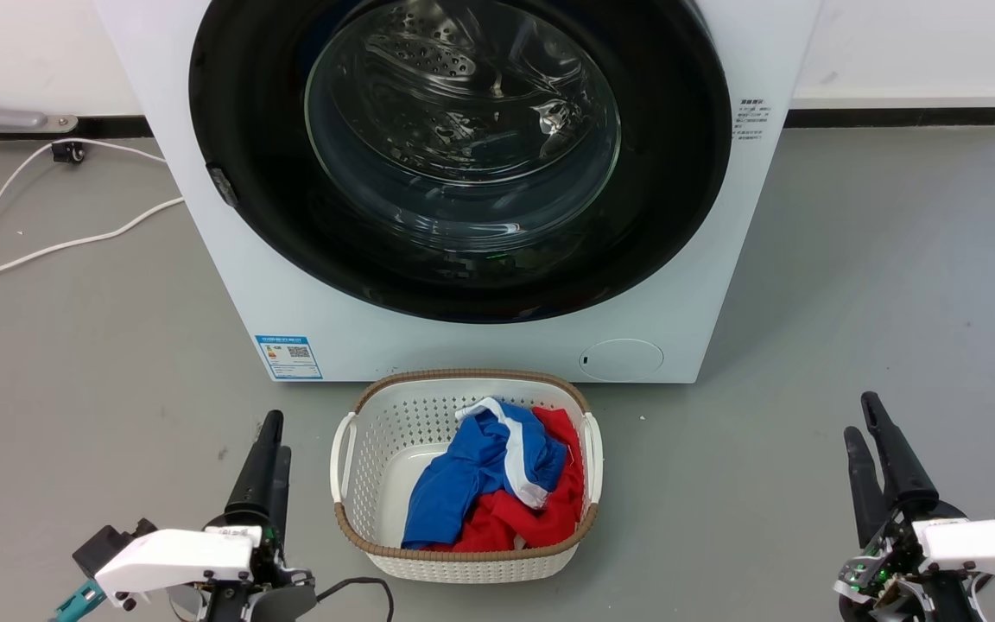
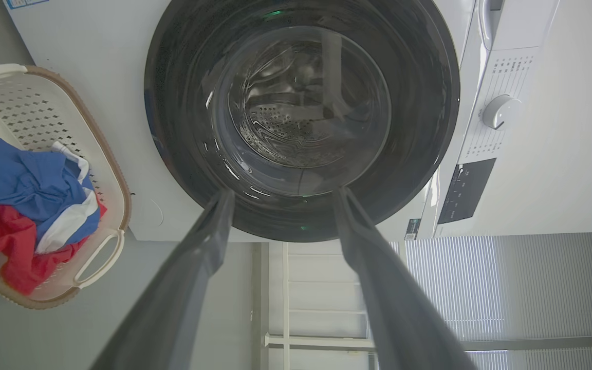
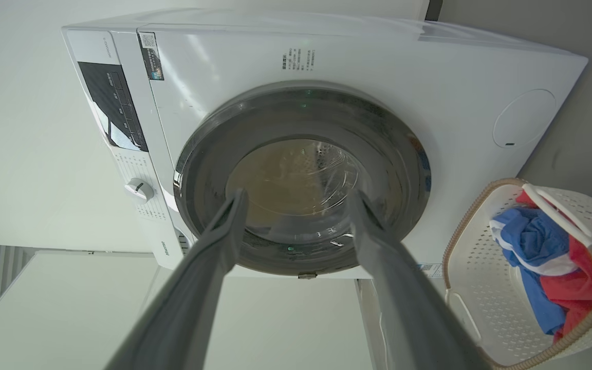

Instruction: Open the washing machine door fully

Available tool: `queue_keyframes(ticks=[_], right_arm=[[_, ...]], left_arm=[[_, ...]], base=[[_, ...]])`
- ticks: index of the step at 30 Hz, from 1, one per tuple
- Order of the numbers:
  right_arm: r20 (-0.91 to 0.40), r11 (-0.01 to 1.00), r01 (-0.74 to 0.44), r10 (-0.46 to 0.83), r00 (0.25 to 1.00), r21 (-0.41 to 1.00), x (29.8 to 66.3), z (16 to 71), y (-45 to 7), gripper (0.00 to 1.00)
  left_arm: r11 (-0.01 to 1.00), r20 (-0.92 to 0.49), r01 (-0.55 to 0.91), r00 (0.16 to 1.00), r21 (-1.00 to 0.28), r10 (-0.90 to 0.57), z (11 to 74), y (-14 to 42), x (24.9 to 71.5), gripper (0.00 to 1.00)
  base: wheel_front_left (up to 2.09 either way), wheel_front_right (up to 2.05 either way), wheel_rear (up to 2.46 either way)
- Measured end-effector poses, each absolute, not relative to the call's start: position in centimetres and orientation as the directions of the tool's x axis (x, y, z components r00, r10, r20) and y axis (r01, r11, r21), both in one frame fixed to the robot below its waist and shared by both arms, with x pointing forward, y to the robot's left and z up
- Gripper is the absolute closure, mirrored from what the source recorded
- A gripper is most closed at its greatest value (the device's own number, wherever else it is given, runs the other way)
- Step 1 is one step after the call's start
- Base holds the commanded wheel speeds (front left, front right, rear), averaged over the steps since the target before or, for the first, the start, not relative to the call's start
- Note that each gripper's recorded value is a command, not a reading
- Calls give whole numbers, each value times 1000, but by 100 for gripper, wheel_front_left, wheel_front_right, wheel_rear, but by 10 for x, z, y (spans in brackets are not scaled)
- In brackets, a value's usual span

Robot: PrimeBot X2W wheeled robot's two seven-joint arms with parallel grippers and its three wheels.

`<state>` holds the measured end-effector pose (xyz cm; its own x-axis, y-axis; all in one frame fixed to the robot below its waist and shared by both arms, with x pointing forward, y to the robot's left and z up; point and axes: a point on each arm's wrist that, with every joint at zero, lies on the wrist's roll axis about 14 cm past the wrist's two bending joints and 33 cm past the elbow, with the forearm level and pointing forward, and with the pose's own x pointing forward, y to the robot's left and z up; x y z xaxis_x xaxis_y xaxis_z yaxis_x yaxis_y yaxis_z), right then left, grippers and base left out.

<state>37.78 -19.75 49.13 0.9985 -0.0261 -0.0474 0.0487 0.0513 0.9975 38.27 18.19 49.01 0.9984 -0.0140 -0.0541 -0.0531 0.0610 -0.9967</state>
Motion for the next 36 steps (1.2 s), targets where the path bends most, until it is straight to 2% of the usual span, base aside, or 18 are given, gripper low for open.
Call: queue_keyframes(ticks=[12, 19, 20, 24, 30, 36], right_arm=[[-15, 201, 23, -39, 999, 979, 379, 501, -197, 0], [7, 369, 8, -39, 999, 929, 380, 507, -197, 0], [13, 449, 4, -37, 999, 894, 380, 509, -197, 0], [19, 551, -1, -27, 999, 835, 379, 510, -195, 0], [27, 679, -11, -13, 1000, 734, 378, 511, -192, 0], [40, 766, -26, 0, 999, 643, 378, 514, -189, 0]], left_arm=[[265, -10, -5, 1000, -964, -19, 504, 176, 387, 0], [410, 19, 36, 999, -911, -46, 512, 166, 388, 0], [476, 31, 53, 998, -878, -54, 516, 163, 389, 0], [563, 36, 67, 997, -824, -66, 517, 159, 390, 0], [669, 44, 86, 996, -739, -80, 519, 155, 391, 0], [749, 52, 104, 994, -655, -92, 520, 150, 391, 0]], base=[[0, 0, 0], [0, 0, 0], [0, 0, 0], [0, 0, 0], [0, 0, 0], [0, 0, 0]])
